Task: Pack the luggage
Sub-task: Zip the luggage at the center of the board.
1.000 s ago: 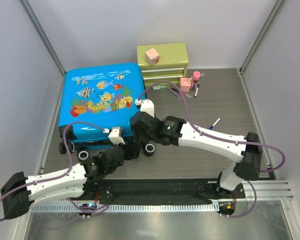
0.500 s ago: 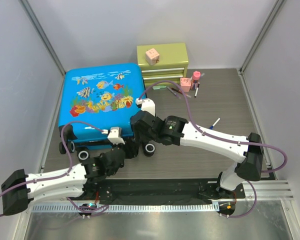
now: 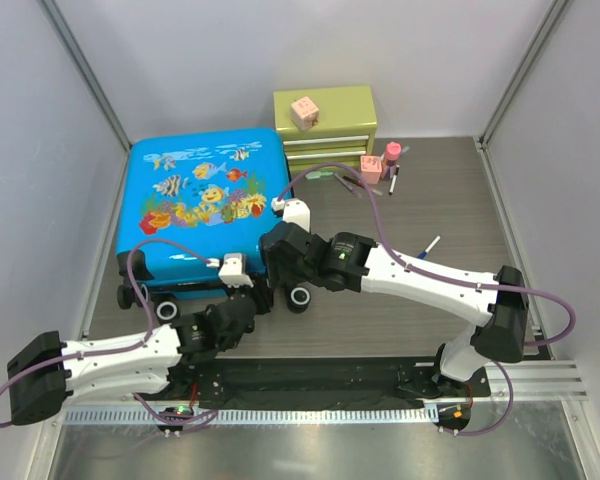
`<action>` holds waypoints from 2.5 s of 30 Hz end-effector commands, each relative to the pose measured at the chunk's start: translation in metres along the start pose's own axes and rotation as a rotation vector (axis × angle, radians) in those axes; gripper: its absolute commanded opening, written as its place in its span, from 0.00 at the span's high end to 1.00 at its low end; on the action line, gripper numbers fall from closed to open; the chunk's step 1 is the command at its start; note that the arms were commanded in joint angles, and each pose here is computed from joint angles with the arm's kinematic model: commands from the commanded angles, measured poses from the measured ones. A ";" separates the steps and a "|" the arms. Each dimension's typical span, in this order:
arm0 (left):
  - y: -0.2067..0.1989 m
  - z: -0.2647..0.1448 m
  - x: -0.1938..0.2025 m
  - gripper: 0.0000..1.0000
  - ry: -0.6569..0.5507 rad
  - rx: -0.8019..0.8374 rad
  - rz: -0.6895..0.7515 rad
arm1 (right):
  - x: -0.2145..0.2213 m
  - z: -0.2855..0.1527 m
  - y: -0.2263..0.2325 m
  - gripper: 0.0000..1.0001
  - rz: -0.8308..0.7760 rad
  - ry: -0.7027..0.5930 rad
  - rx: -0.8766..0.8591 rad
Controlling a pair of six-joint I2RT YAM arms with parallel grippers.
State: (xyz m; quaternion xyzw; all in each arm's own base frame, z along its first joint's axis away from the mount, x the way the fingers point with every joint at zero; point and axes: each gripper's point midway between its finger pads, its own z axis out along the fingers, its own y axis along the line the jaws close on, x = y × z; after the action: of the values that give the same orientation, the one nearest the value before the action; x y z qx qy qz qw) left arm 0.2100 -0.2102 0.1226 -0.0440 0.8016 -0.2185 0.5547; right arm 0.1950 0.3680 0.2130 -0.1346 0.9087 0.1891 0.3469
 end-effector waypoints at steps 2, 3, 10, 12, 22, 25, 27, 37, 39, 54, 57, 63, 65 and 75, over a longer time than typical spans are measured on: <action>-0.006 0.006 -0.026 0.65 -0.103 -0.044 -0.032 | -0.037 -0.045 0.047 0.99 -0.001 -0.110 -0.250; -0.005 0.006 -0.026 0.65 -0.106 -0.046 -0.033 | -0.037 -0.045 0.047 0.99 -0.001 -0.110 -0.250; -0.008 0.005 -0.037 0.76 -0.186 -0.001 -0.094 | -0.030 -0.041 0.045 0.99 0.002 -0.101 -0.247; -0.010 0.005 -0.038 0.81 -0.192 0.021 -0.094 | -0.031 -0.041 0.045 0.99 0.006 -0.104 -0.248; -0.026 0.007 -0.035 1.00 -0.178 0.095 -0.015 | -0.032 -0.038 0.046 0.99 0.013 -0.106 -0.243; -0.031 0.006 -0.031 1.00 -0.174 0.138 -0.003 | -0.035 -0.039 0.047 0.99 0.020 -0.116 -0.240; -0.035 0.004 -0.032 1.00 -0.185 0.161 0.001 | -0.040 -0.040 0.050 0.99 0.028 -0.124 -0.246; -0.057 -0.007 -0.021 1.00 -0.206 0.197 0.024 | -0.052 -0.034 0.062 0.99 0.060 -0.142 -0.248; -0.058 -0.008 -0.022 1.00 -0.211 0.198 0.017 | -0.050 -0.032 0.061 0.99 0.062 -0.138 -0.243; -0.021 -0.049 -0.041 0.36 -0.161 0.197 0.000 | -0.046 -0.070 -0.014 0.17 0.074 -0.221 -0.108; -0.019 -0.059 -0.042 0.28 -0.116 0.229 0.047 | -0.041 -0.073 -0.037 0.12 0.075 -0.204 -0.069; -0.054 -0.070 -0.054 0.17 -0.036 0.321 0.078 | -0.017 -0.058 -0.086 0.00 0.043 -0.167 0.076; -0.067 -0.065 -0.045 0.17 0.006 0.319 0.139 | -0.004 -0.052 -0.095 0.00 0.044 -0.146 0.078; -0.092 -0.048 -0.044 0.11 0.070 0.123 0.201 | 0.013 -0.067 -0.117 0.00 0.086 -0.165 0.057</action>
State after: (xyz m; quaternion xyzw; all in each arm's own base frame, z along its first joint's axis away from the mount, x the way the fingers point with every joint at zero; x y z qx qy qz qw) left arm 0.1594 -0.2724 0.2053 0.1233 0.7903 -0.2445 0.5482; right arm 0.1902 0.2357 0.2001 -0.0852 0.9031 0.1565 0.3906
